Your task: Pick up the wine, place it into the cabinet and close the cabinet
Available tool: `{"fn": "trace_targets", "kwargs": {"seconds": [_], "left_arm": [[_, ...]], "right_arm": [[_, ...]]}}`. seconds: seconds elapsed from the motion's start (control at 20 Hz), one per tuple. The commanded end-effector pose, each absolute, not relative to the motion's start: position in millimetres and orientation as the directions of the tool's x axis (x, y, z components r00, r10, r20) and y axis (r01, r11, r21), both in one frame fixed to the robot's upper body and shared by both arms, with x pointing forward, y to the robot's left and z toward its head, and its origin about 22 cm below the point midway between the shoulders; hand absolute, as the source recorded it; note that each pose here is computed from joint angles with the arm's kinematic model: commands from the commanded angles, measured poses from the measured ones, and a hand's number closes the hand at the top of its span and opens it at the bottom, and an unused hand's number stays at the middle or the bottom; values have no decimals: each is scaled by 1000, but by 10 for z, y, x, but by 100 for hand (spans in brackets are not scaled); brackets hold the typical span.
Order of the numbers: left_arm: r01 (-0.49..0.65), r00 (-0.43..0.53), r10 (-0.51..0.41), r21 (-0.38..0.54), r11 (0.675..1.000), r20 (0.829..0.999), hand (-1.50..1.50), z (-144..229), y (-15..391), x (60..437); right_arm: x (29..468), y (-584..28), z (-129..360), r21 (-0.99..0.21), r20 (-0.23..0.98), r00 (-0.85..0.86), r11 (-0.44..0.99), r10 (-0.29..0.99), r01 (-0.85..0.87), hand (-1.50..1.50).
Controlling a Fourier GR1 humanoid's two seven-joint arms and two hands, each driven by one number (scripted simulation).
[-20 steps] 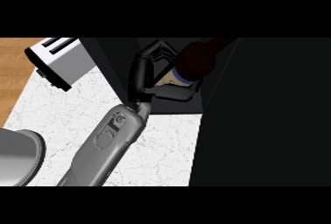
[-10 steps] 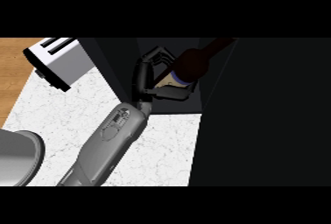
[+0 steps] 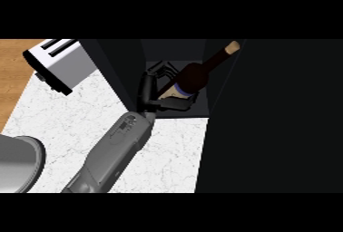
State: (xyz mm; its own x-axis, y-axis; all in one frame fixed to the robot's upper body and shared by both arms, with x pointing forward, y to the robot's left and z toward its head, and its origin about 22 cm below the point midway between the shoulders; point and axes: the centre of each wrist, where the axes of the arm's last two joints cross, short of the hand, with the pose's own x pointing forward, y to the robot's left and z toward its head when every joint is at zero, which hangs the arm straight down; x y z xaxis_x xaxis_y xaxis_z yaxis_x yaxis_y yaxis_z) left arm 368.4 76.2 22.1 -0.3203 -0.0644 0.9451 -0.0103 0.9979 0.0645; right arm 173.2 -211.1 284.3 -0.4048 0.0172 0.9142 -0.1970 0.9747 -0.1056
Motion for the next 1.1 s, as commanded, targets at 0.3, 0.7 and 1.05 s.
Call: {"fn": "trace_targets", "kwargs": {"seconds": [0.3,0.7,1.05], "left_arm": [[-68,-322,-180,167,984,930,150,-73,832,3736],[-110,-312,-111,80,991,944,150,-1,910,3921],[-136,-263,-55,20,991,963,150,-59,1037,4025]], "right_arm": [[1543,-2146,2826,-105,906,-423,959,-17,-264,-150],[1535,-2032,2928,-93,913,-406,954,-33,-286,-150],[1762,-2125,2857,-101,908,-419,954,-27,-281,-150]]}}
